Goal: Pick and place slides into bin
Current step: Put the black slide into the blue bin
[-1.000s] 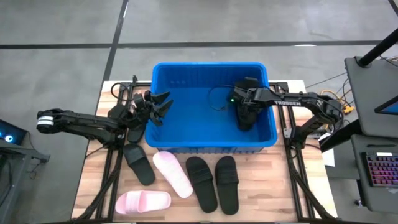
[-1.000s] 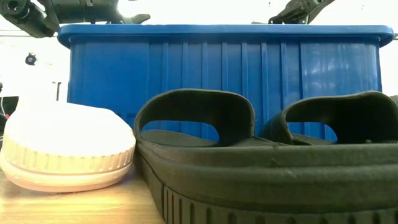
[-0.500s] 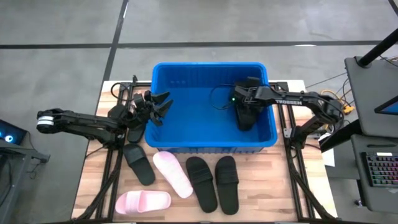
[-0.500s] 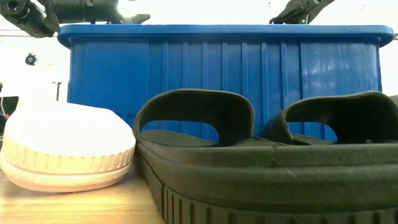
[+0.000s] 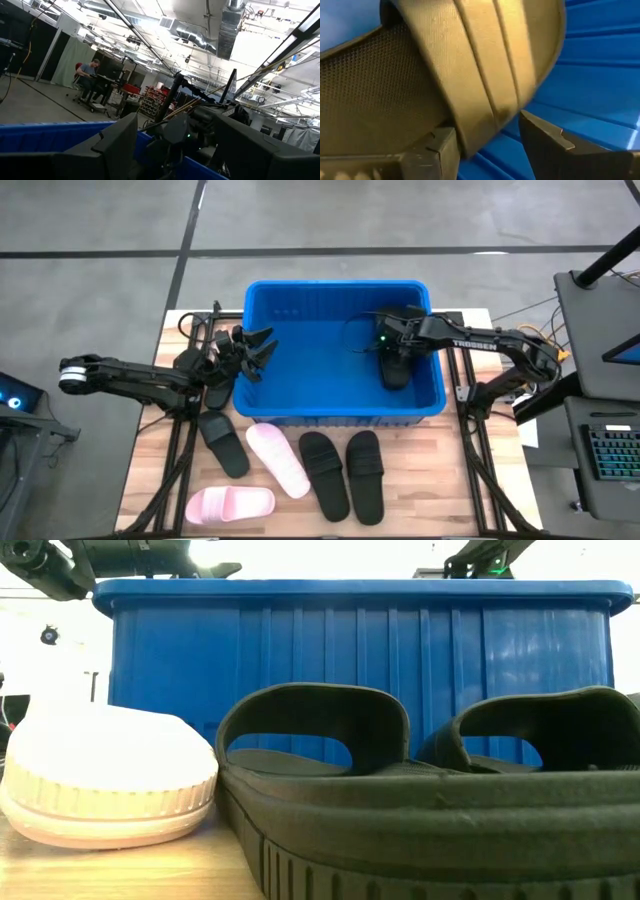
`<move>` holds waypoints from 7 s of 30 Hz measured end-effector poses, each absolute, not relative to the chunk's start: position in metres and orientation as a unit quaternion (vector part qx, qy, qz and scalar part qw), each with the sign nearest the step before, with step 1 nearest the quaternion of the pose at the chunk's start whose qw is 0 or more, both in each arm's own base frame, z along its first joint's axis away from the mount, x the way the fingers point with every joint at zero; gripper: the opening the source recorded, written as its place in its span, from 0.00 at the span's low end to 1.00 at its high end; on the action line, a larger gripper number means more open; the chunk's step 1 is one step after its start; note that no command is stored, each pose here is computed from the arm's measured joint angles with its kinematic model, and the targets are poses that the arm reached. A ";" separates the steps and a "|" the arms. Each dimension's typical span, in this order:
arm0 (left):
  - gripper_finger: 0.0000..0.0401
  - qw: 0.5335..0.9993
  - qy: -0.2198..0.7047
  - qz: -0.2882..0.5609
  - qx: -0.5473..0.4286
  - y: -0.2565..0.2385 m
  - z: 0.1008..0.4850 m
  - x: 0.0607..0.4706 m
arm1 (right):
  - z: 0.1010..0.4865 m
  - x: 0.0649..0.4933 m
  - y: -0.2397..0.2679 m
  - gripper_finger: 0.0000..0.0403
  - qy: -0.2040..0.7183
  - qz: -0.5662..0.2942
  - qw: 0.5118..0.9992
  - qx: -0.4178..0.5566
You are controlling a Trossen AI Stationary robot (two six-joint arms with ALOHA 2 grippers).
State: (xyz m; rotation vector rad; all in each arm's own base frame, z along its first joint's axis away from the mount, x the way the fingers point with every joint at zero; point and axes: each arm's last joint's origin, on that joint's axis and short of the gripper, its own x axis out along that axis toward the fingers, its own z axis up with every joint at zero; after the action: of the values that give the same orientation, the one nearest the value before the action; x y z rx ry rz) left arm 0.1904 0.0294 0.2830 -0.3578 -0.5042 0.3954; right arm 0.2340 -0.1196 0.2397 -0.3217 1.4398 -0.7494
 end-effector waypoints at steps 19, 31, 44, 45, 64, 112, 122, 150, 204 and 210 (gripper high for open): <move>0.61 0.933 -0.246 0.193 -0.175 0.029 0.283 0.190 | 0.270 0.209 -0.104 0.46 0.584 -0.326 0.742 -0.041; 0.61 0.933 -0.246 0.193 -0.175 0.029 0.283 0.190 | 0.302 0.187 -0.091 0.46 0.463 -0.360 0.806 0.078; 0.61 0.937 -0.233 0.194 -0.174 0.029 0.281 0.192 | 0.358 0.180 -0.056 0.44 0.213 -0.260 0.931 0.144; 0.61 0.937 -0.233 0.194 -0.174 0.029 0.281 0.192 | 0.362 0.180 -0.053 0.43 0.198 -0.250 0.937 0.143; 0.61 0.937 -0.233 0.194 -0.174 0.029 0.281 0.192 | 0.385 0.216 0.017 0.43 0.061 -0.077 0.982 0.164; 0.61 0.937 -0.234 0.194 -0.175 0.029 0.281 0.192 | 0.422 0.251 0.156 0.43 0.368 -0.005 0.926 0.078; 0.61 0.936 -0.234 0.193 -0.175 0.029 0.281 0.192 | 0.391 0.271 0.176 0.43 0.444 0.043 0.891 0.080; 0.61 0.931 -0.229 0.203 -0.199 0.030 0.279 0.192 | 0.300 0.299 0.227 0.39 0.556 -0.018 0.829 -0.057; 0.61 0.934 -0.215 0.205 -0.197 0.030 0.276 0.193 | 0.211 0.303 0.245 0.37 0.603 -0.069 0.780 -0.153; 0.61 0.934 -0.215 0.206 -0.197 0.030 0.276 0.193 | 0.204 0.307 0.249 0.37 0.586 -0.057 0.797 -0.134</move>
State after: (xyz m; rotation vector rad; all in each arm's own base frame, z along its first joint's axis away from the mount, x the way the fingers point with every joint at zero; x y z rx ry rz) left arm 0.1931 0.0303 0.2760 -0.4036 -0.4400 0.4203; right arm 0.3067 0.2495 0.2037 -0.2867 1.2592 -0.1228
